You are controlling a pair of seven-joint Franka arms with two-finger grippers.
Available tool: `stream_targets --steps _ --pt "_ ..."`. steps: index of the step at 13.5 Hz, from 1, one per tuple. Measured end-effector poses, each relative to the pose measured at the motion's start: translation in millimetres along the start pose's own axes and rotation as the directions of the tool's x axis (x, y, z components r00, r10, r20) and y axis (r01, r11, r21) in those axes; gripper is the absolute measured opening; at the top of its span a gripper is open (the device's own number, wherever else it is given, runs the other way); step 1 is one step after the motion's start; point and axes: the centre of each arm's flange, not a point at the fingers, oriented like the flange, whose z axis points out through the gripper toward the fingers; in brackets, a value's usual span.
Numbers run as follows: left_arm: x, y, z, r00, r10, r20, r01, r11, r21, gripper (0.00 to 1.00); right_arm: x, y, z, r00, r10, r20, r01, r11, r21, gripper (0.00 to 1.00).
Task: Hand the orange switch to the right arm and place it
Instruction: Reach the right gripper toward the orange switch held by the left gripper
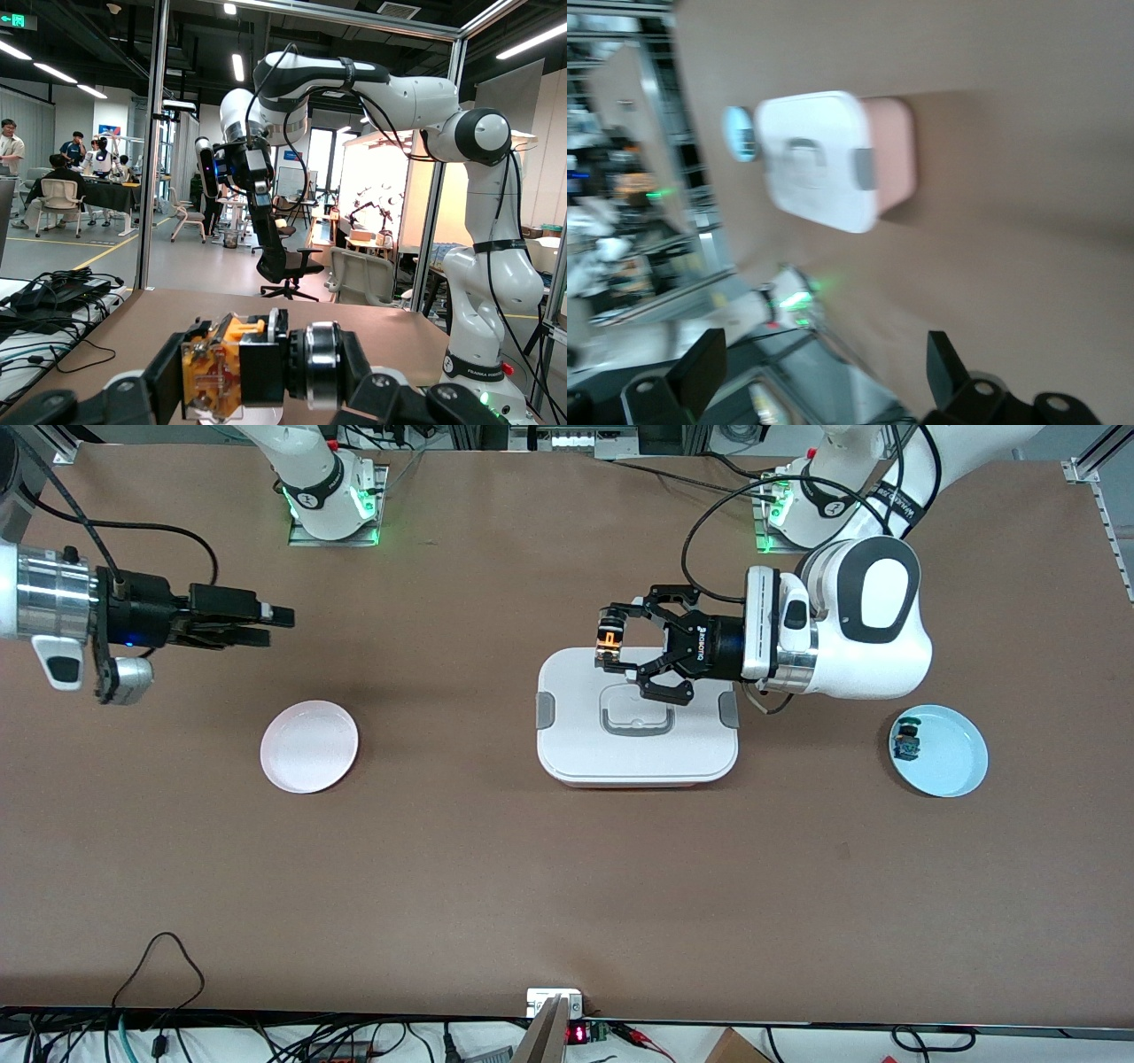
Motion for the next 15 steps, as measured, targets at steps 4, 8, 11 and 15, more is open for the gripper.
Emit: stream_targets --steps 4,8,11,15 --pt "0 0 0 1.000 0.000 0.000 0.000 1.000 0.000 0.72 23 -25 62 0.999 0.011 0.041 -0.021 0.966 0.257 1.00" --pt "0 0 0 1.000 -0.003 -0.004 0.003 1.000 0.002 0.72 28 -66 142 0.995 0.014 0.095 -0.051 0.916 0.398 1.00" --pt "2 0 1 1.000 -0.012 -0.022 0.012 1.000 0.008 0.72 32 -84 181 0.996 0.049 0.069 -0.075 0.888 0.453 1.00" --pt "2 0 1 1.000 -0.013 -0.025 0.014 1.000 0.009 0.72 35 -92 232 0.996 0.046 0.082 -0.083 0.844 0.530 1.00"
